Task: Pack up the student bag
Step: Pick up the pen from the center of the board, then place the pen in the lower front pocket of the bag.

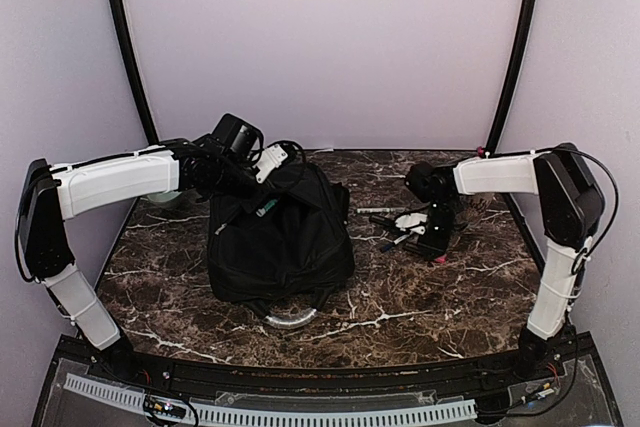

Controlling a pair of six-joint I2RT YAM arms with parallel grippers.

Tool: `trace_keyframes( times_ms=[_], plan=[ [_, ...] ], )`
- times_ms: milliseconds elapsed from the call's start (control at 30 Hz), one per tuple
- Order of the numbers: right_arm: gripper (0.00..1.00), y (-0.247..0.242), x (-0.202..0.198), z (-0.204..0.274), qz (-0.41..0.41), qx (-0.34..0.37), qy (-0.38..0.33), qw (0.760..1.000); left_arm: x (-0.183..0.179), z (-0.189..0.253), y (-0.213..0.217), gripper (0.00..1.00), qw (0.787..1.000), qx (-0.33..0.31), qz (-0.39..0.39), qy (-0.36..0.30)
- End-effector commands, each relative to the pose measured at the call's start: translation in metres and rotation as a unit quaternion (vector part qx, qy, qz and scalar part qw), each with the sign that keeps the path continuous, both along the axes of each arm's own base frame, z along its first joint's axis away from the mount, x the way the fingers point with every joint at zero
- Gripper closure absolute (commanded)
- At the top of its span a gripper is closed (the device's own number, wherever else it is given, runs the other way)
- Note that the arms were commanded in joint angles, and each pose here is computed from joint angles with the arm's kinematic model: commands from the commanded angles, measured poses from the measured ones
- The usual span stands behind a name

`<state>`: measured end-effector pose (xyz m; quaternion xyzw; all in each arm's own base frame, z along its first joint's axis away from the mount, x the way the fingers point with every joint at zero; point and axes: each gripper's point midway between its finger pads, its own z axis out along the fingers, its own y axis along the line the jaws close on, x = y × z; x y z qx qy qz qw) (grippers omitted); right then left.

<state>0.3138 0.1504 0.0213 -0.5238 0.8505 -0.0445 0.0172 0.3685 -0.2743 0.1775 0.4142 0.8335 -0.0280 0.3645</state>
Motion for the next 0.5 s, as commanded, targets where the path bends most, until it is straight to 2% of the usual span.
trace_keyframes(
  times_ms=[0, 167, 300, 467],
  plan=[
    [0.81, 0.027, -0.019, 0.043, -0.002, 0.035, -0.036, 0.999, 0.013, 0.023, 0.003, 1.00, 0.999, -0.021, 0.020, -0.026],
    [0.83, 0.076, -0.026, 0.117, 0.054, 0.136, -0.101, 0.984, 0.013, 0.022, 0.001, 1.00, 0.999, -0.025, 0.018, -0.021],
    [0.82, 0.121, -0.043, 0.183, 0.126, 0.219, -0.149, 0.956, 0.011, 0.023, -0.002, 1.00, 0.999, -0.031, 0.015, -0.016],
    [0.82, 0.180, -0.085, 0.217, 0.246, 0.245, -0.180, 0.920, 0.007, 0.028, -0.006, 1.00, 0.999, -0.047, 0.008, -0.011]
  ],
)
